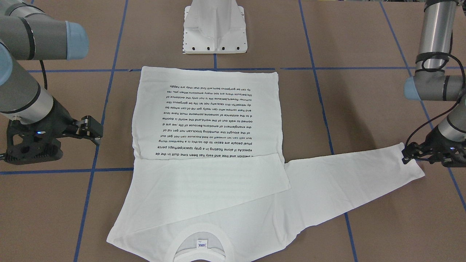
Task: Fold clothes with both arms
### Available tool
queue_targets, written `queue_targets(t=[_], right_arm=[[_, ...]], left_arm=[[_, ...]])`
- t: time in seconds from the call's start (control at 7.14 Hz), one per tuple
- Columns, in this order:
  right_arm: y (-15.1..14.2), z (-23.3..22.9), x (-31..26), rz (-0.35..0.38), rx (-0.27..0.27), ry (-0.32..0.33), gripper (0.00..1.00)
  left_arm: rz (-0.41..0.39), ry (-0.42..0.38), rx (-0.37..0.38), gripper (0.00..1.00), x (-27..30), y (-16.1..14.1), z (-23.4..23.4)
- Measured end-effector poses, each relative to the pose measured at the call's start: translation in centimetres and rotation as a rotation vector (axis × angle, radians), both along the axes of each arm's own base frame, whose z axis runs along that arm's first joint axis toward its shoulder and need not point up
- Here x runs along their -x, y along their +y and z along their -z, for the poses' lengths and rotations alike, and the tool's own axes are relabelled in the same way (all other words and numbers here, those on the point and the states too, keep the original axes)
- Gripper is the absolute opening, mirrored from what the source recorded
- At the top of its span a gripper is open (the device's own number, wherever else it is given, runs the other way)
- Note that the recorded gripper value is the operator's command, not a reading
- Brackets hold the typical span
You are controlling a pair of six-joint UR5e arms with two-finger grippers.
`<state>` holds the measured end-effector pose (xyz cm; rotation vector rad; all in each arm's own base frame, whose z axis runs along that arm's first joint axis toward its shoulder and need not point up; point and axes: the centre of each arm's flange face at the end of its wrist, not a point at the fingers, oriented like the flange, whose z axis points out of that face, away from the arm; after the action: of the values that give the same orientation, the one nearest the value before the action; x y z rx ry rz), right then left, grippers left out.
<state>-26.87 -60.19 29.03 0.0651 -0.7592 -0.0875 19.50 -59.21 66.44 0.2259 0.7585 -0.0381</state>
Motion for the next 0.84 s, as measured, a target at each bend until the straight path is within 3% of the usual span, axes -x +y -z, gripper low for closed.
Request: queue_targets(t=[0.56,0.84], right_arm=[[0.11,-0.81,-0.16,-0.001,0.008,0.006,1.0],[0.16,-0.81,-0.2,-0.001,0.007,0.006,1.0]], left_arm=[[0.001,0.001,-0.001,0.99,-0.04,-0.04,0.06],[0.0,0.0,0.001,0.87,-0.09,0.01,-0.08]])
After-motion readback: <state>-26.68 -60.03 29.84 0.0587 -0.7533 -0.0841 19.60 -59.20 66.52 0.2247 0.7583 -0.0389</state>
